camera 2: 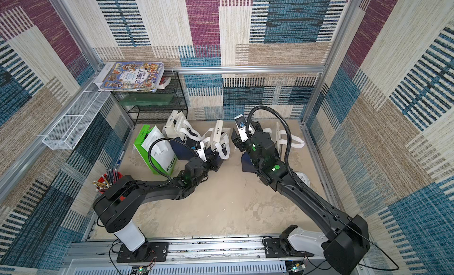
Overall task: Open the takeout bag
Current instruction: Place the takeout bag at the center of the board, then adjust the takeout bag at the center of the board.
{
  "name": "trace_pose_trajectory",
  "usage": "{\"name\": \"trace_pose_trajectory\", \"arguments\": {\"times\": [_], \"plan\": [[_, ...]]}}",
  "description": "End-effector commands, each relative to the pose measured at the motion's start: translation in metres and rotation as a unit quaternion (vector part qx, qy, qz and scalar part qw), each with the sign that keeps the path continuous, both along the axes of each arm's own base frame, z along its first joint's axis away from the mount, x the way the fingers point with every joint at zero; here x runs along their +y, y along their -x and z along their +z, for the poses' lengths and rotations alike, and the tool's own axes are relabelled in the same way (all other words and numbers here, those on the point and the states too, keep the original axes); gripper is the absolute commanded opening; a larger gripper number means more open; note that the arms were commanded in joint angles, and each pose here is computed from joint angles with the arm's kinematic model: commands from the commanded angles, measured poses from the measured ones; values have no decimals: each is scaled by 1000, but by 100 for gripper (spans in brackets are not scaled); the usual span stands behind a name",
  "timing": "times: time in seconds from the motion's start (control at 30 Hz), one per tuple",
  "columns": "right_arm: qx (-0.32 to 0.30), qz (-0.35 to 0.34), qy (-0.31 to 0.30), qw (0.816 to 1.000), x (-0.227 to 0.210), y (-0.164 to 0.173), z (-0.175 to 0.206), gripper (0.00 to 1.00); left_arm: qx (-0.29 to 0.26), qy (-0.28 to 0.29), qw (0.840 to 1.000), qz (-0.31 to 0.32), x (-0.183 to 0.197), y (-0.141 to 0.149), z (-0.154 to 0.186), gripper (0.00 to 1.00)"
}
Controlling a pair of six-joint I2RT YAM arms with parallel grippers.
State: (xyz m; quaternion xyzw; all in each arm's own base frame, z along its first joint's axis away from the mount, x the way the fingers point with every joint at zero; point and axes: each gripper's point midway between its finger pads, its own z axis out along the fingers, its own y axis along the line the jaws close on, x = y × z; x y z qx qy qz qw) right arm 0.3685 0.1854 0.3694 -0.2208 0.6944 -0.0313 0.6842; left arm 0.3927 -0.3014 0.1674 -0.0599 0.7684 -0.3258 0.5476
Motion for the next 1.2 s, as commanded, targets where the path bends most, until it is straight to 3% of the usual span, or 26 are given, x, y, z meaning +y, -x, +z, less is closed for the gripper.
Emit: {"name": "trace_pose_trajectory", "arguments": {"times": [0.0, 0.13, 0.37, 0.5, 0.93, 1.17], "plan": [[-16, -6, -3, 1000, -1, 0, 8, 77, 20, -41, 999, 15, 7, -9, -20, 0], [-14, -4, -1, 1000, 0, 0, 6, 78, 19, -45, 998, 29, 11, -27, -17, 0], [-12, -7, 6, 1000, 1, -1, 4, 78, 12, -52, 998, 40, 19, -42, -11, 34], [-11, -7, 3, 1000, 1, -1, 3, 78, 21, -45, 998, 24, 19, -32, -19, 43], [13, -19, -33, 999, -3, -6, 4, 79, 34, -61, 997, -19, 20, 8, -27, 45], [30, -64, -75, 995, -23, -16, 10, 80, 11, -89, 991, -98, -3, 45, -17, 43]]}}
